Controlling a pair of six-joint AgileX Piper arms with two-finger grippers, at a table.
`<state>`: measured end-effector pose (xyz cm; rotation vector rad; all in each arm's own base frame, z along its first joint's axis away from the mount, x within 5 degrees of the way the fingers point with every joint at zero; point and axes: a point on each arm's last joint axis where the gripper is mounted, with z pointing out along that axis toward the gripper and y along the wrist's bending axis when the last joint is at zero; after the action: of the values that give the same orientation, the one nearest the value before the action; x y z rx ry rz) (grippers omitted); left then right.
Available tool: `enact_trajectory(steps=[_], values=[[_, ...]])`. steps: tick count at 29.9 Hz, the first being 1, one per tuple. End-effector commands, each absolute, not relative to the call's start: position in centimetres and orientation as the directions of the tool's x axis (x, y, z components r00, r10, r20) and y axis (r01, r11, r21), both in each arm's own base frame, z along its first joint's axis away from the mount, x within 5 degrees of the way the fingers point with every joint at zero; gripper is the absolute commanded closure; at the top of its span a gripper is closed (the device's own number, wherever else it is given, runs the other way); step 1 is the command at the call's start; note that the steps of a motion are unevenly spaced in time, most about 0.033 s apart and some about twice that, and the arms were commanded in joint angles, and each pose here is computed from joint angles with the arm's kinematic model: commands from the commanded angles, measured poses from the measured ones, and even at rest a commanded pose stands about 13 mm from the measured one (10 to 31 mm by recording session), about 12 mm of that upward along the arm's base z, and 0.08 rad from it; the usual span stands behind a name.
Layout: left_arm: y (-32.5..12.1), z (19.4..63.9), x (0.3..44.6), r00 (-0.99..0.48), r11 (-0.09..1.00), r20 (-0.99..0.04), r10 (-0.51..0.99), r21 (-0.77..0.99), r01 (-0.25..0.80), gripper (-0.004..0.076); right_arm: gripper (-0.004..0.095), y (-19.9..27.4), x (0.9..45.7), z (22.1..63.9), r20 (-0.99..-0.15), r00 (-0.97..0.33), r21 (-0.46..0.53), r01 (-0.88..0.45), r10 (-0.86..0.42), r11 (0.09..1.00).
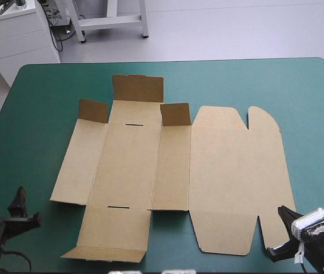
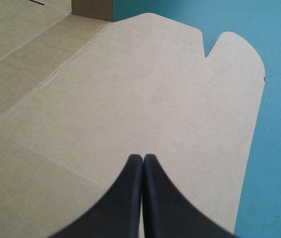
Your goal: Fold the box
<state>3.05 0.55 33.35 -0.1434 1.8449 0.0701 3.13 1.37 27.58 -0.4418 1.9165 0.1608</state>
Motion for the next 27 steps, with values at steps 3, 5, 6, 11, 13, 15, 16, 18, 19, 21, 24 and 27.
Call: enact_trajectory(steps=[3, 5, 6, 11, 13, 15, 16, 18, 19, 21, 24, 27], values=[[0.8, 39.2, 8.0, -0.331, 0.991, -0.938, -0.099, -0.063, -0.118, 0.0264, 0.0931, 1.4, 2.9, 29.0, -0.956, -0.221, -0.1, -0.372, -0.193, 0.923], [0.8, 40.1, 10.3, -0.393, 0.99, -0.911, -0.126, -0.09, -0.108, 0.0264, 0.0931, 1.3, 2.6, 29.0, -0.961, -0.205, -0.098, -0.372, -0.185, 0.923], [0.7, 40.3, 11.3, -0.419, 0.991, -0.899, -0.127, -0.094, -0.099, 0.0264, 0.0931, 1.3, 2.5, 29.0, -0.963, -0.197, -0.101, -0.374, -0.186, 0.922], [0.2, 39.5, 16.5, -0.591, 0.994, -0.803, -0.081, -0.111, 0.015, 0.0264, 0.0931, 1.3, 2.4, 29.1, -0.964, -0.188, -0.107, -0.376, -0.189, 0.921], [0.1, 38.6, 18.3, -0.647, 0.989, -0.756, -0.095, -0.145, 0.024, 0.0264, 0.0931, 1.3, 2.4, 29.1, -0.964, -0.188, -0.107, -0.376, -0.189, 0.921], [-0.1, 37.6, 19.8, -0.687, 0.984, -0.72, -0.096, -0.173, 0.043, 0.0264, 0.0931, 1.3, 2.4, 29.1, -0.964, -0.188, -0.107, -0.376, -0.189, 0.921], [-0.2, 37.1, 20.5, -0.705, 0.98, -0.703, -0.091, -0.188, 0.061, 0.0264, 0.0931, 1.3, 2.4, 29.1, -0.964, -0.188, -0.107, -0.376, -0.189, 0.921], [-0.1, 36.4, 21.4, -0.737, 0.972, -0.668, -0.102, -0.225, 0.069, 0.0264, 0.0931, 1.3, 2.4, 29.1, -0.964, -0.188, -0.107, -0.376, -0.189, 0.921], [0.3, 35.8, 22.1, -0.758, 0.963, -0.642, -0.12, -0.259, 0.067, 0.0264, 0.0931, 1.3, 2.4, 29.1, -0.964, -0.188, -0.107, -0.376, -0.189, 0.921], [1.2, 34.9, 22.8, -0.785, 0.951, -0.602, -0.146, -0.304, 0.056, 0.0264, 0.0931, 1.3, 2.4, 29.1, -0.964, -0.188, -0.107, -0.376, -0.189, 0.921], [3.0, 33.7, 23.7, -0.819, 0.917, -0.536, -0.203, -0.397, 0.033, 0.0264, 0.0931, 1.3, 2.4, 29.1, -0.964, -0.188, -0.107, -0.376, -0.189, 0.921], [5.3, 32.4, 23.9, -0.869, 0.886, -0.44, -0.225, -0.464, 0.005, 0.0264, 0.0931, 1.3, 2.4, 29.0, -0.964, -0.188, -0.107, -0.376, -0.188, 0.921]])
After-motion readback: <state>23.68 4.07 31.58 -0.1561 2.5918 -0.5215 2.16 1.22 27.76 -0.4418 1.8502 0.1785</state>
